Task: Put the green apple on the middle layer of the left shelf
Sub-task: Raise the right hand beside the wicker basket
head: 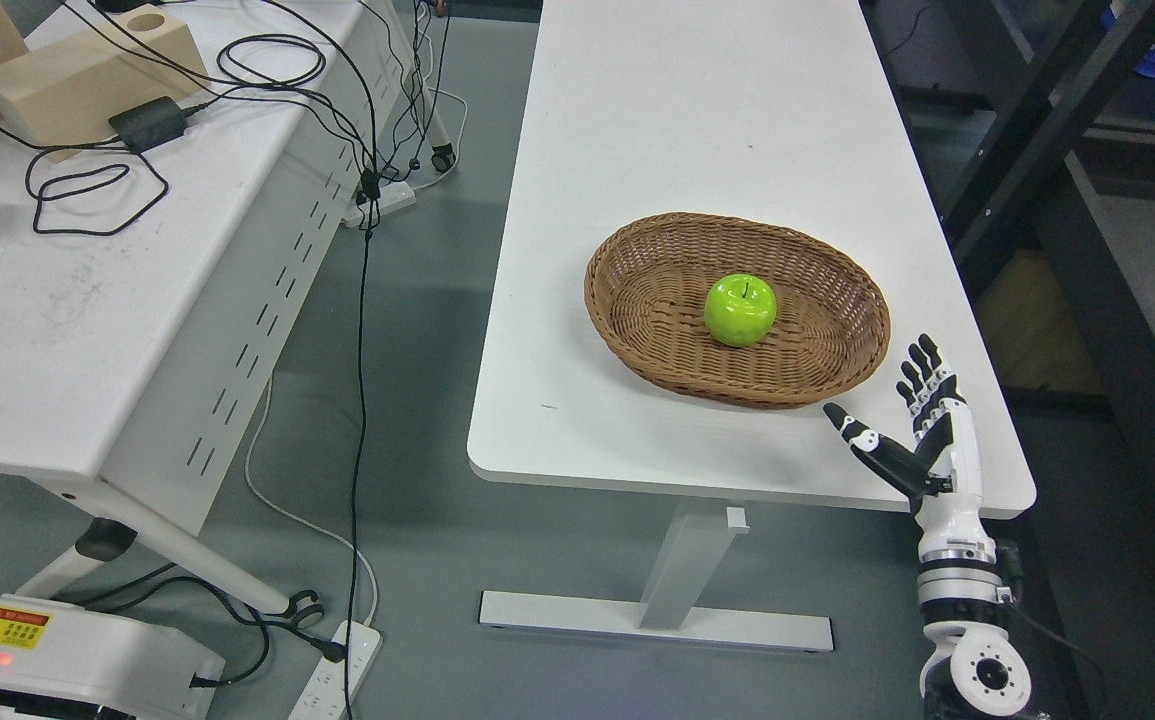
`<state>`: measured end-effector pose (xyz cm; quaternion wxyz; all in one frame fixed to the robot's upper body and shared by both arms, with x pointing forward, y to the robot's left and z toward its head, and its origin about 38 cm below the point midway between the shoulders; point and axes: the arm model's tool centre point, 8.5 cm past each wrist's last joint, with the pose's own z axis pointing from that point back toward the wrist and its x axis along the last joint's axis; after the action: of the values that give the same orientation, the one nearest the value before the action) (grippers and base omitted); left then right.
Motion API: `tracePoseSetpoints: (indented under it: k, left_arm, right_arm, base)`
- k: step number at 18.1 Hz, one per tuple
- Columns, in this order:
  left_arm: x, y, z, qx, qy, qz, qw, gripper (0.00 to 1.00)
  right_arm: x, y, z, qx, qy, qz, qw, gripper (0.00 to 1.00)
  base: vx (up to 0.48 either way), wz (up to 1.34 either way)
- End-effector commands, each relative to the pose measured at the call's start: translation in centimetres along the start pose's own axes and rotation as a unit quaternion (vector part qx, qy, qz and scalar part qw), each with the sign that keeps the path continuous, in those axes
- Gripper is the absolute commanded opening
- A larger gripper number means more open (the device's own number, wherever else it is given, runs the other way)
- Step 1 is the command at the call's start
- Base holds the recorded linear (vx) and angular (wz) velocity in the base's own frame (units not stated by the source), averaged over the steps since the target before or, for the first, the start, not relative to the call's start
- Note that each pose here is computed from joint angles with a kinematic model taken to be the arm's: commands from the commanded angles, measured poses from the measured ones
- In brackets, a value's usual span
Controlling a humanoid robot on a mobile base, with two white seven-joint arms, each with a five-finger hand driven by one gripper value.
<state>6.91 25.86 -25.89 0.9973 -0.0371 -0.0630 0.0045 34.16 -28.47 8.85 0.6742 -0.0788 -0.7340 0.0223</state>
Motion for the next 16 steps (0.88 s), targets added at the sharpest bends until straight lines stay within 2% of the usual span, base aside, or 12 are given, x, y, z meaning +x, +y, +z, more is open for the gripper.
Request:
tracePoseSetpoints:
  k: [1,7,9,11,12,15,16]
  left_arm:
    - [0.0,1.1,0.2,0.008,0.000,0.000,1.000,1.00]
    - [0.0,1.1,0.2,0.009,0.000,0.000,1.000,1.00]
    - [0.0,1.1,0.2,0.009,0.000,0.000,1.000,1.00]
    - [0.0,1.1,0.2,0.009,0.000,0.000,1.000,1.00]
    - [0.0,1.1,0.2,0.008,0.000,0.000,1.000,1.00]
    - [0.0,1.1,0.2,0.008,0.000,0.000,1.000,1.00]
    - [0.0,1.1,0.2,0.009,0.000,0.000,1.000,1.00]
  right_arm:
    - [0.2,-1.1,0.0,-0.012,-0.001,0.010,1.000,1.00]
    - [1.3,-3.4,-0.1,-0.052,-0.034,0.042,0.997,0.99]
    - [1.5,-3.4,-0.2,-0.051,-0.030,0.136,0.989,0.96]
    - [1.8,-3.4,-0.3,-0.048,-0.025,0.269,0.962,0.94]
    - [1.9,-3.6,-0.3,-0.051,-0.023,0.294,0.954,0.94]
    - [3.1,-8.4,-0.5,-0.075,-0.030,0.341,0.937,0.96]
    - [4.3,-10.2,-0.7,-0.087,-0.049,0.355,0.930,0.95]
  base:
    - [0.012,0.01]
    - [0.004,0.00]
    - [0.017,0.00]
    - [0.029,0.03]
    - [0.034,0.03]
    - [0.042,0.03]
    - [0.051,0.05]
